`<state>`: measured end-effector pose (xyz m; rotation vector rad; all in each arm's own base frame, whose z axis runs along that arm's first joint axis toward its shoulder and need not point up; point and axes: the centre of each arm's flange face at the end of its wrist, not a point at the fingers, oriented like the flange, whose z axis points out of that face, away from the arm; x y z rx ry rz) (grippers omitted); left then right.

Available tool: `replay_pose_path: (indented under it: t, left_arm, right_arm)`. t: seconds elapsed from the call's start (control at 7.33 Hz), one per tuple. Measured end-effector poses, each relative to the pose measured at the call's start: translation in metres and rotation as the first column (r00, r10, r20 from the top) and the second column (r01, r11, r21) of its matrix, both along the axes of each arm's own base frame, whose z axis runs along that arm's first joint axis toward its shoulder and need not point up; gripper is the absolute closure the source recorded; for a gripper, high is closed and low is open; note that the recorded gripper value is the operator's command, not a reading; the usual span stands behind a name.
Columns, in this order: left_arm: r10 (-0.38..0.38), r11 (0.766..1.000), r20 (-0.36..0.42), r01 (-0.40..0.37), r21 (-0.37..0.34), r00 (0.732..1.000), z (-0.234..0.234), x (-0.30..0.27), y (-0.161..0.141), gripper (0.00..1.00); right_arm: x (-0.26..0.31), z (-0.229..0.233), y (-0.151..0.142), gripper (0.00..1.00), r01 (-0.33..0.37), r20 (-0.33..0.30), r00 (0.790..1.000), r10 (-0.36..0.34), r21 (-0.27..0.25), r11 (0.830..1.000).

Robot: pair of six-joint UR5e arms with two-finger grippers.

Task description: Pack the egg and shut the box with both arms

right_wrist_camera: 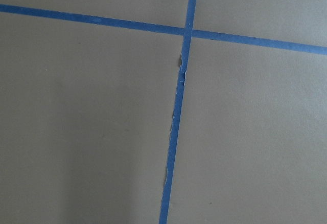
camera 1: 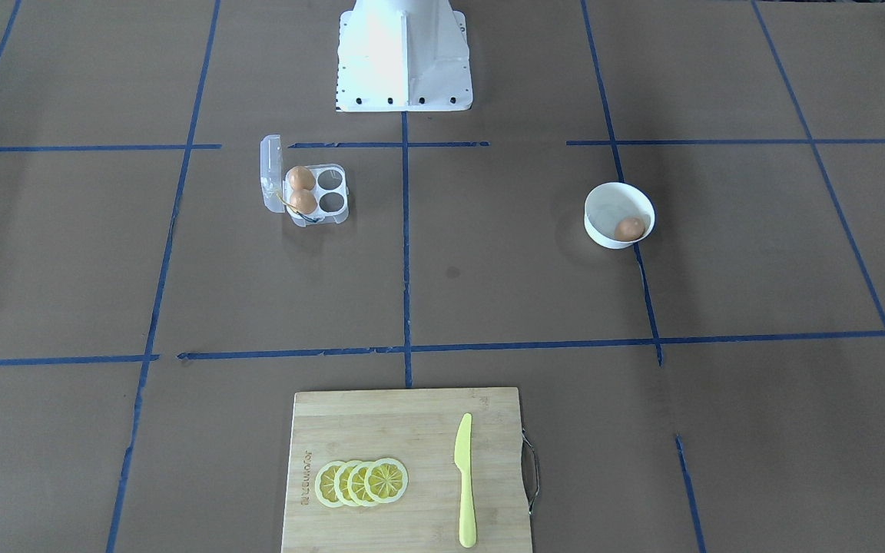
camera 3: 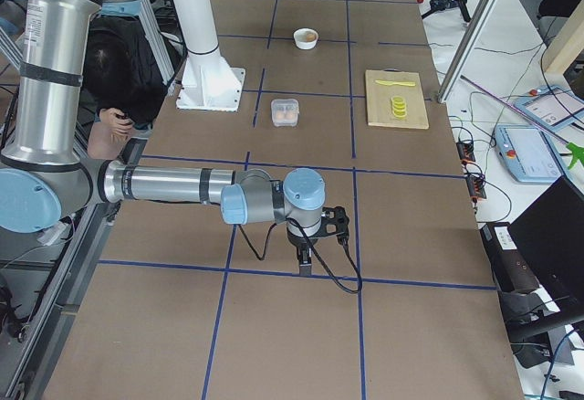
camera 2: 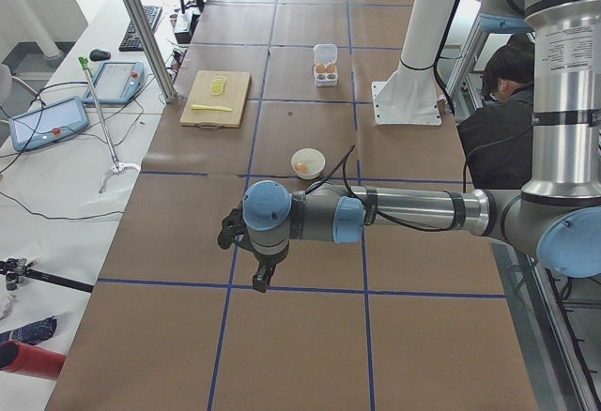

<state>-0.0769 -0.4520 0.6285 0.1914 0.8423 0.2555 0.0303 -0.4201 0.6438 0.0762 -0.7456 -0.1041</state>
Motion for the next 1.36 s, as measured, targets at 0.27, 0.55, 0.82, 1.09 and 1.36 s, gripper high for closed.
replay_pose_path:
  t: [0.27, 0.55, 0.82, 1.09, 1.36]
  left_arm:
    - [0.001, 1.000, -0.004, -0.001, 0.030, 1.000, -0.009, 0.001, -0.008, 0.00]
    - [0.001, 0.981, 0.002, -0.002, 0.193, 1.000, -0.030, 0.001, -0.027, 0.00]
    - [-0.002, 0.908, 0.012, -0.003, 0.420, 1.000, -0.048, 0.000, -0.039, 0.00]
    - [-0.022, 0.841, -0.006, 0.022, 0.541, 1.000, -0.073, 0.001, -0.049, 0.00]
    - [-0.057, 0.808, -0.058, 0.080, 0.584, 0.997, -0.096, 0.008, -0.051, 0.00]
  right_arm:
    - [-0.001, -0.007, -0.003, 0.00, -0.003, 0.001, 1.000, 0.003, 0.010, 1.000]
    - [-0.002, -0.026, -0.011, 0.00, -0.005, 0.004, 1.000, 0.005, 0.048, 0.999]
    - [-0.003, -0.047, -0.028, 0.00, -0.008, 0.006, 1.000, 0.007, 0.094, 0.996]
    - [-0.005, -0.062, -0.041, 0.00, -0.028, 0.013, 1.000, 0.026, 0.106, 0.994]
    - [-0.006, -0.075, -0.052, 0.00, -0.044, 0.019, 0.999, 0.042, 0.117, 0.992]
